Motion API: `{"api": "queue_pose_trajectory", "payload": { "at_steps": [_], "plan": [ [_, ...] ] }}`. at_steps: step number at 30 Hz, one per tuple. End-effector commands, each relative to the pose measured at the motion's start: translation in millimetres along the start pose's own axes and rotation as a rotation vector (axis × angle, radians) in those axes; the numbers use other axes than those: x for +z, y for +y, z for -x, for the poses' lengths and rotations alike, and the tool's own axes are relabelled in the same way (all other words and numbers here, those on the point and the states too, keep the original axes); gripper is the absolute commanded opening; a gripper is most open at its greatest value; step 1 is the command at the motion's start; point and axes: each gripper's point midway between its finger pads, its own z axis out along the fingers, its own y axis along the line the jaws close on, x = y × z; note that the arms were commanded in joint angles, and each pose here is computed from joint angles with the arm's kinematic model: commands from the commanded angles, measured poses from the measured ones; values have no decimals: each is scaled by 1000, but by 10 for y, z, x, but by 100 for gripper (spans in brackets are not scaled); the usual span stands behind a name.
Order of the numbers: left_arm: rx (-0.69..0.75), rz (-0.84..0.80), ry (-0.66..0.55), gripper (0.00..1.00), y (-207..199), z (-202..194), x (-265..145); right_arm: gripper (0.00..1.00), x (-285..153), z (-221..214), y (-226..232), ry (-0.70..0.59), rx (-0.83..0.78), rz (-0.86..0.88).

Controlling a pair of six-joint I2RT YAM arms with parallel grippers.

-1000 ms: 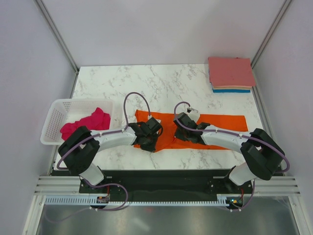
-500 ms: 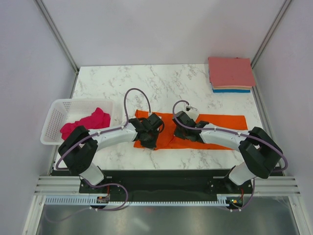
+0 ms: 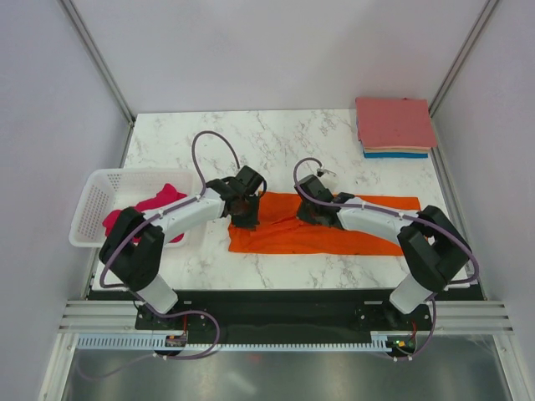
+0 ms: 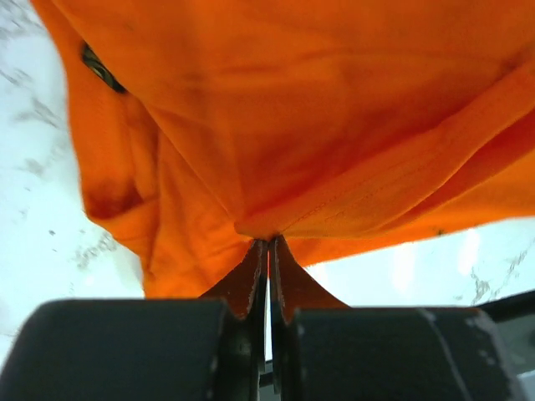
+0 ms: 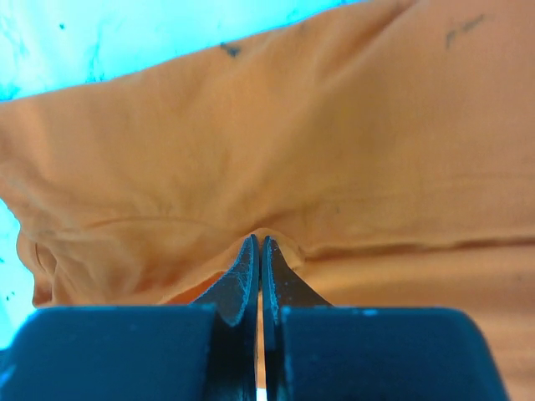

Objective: Fold and stack the t-shirts
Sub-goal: Fold the tshirt

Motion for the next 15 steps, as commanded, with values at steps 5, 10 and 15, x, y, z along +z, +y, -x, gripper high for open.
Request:
{"api": "queue_pose_trajectory", "payload": {
  "at_steps": [5,10,15],
  "plan": [
    [2,17,-11,2,161,388,109,0,111,252,262,-18,-47,31],
    [-7,10,6,6,204,503,134,5,155,406,344,-33,-49,27],
    [9,127,-54,23,391,711,-28,23,118,597,425,-27,-130,9]
  ]
}}
